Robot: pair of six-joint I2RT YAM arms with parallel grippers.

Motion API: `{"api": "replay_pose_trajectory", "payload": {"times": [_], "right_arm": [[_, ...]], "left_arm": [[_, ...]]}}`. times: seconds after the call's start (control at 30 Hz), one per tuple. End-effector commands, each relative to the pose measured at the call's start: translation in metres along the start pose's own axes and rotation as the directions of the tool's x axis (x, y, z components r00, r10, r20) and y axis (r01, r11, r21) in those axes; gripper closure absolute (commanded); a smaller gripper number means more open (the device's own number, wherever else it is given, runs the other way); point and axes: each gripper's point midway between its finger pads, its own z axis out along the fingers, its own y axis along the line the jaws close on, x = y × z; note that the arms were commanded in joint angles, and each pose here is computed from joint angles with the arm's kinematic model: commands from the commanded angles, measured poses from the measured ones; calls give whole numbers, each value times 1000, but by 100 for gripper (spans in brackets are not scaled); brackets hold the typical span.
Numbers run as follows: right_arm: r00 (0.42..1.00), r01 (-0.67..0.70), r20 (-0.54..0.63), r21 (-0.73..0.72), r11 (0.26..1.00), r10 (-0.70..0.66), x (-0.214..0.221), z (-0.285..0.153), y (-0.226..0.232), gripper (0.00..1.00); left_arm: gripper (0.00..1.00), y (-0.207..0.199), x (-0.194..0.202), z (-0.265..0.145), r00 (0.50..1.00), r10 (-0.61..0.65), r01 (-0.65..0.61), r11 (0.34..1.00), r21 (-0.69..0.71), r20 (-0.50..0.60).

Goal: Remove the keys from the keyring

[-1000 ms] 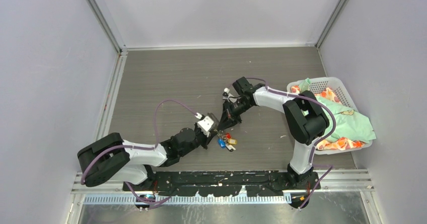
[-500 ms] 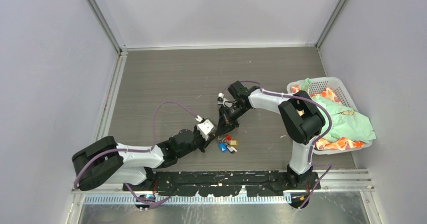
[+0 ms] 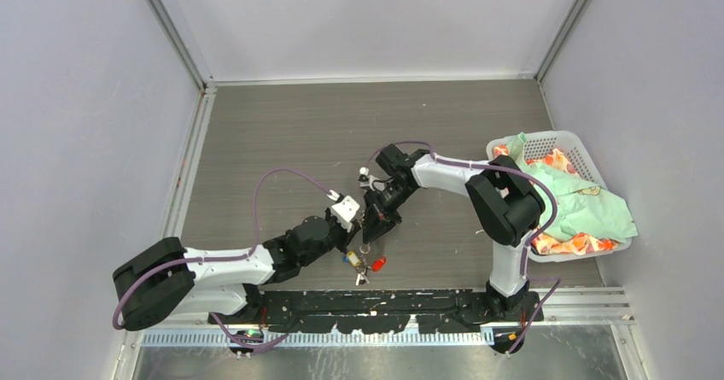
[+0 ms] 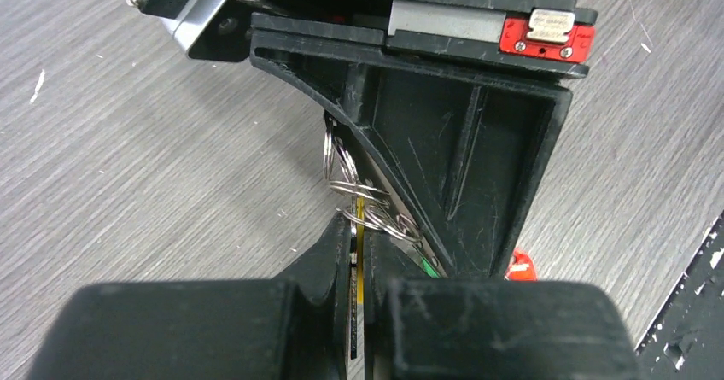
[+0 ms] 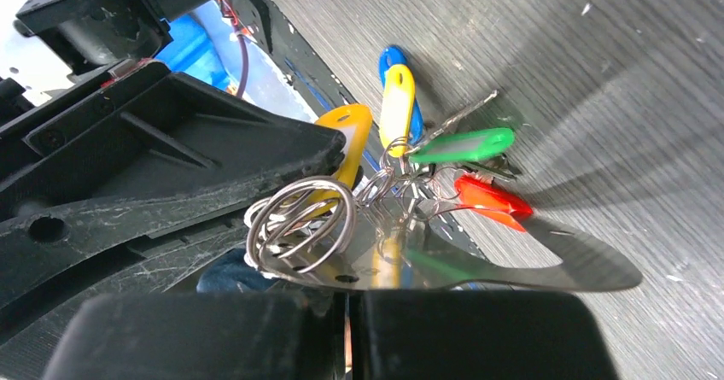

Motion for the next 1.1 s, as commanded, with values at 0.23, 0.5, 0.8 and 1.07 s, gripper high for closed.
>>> {"api": "replay_pose_trajectory", "payload": {"times": [0.23, 0.5, 0.8, 1.07], "right_arm": [[991, -16, 131, 71, 997, 6, -12, -28, -4, 99], [968, -18, 252, 87, 996, -5, -18, -55, 5, 99], [911, -22, 407, 204, 979, -65, -27, -87, 5, 99], [833, -101, 541, 354, 930, -115, -40, -124, -10, 99]], "left_arm": [[100, 19, 3, -12, 996, -54, 45, 991, -123, -75], [100, 31, 9, -25, 987, -103, 77, 976, -202, -120], [100, 56, 4, -34, 969, -180, 111, 930, -350, -171], [100, 74, -1, -32, 939, -292, 200, 893, -403, -180]]}}
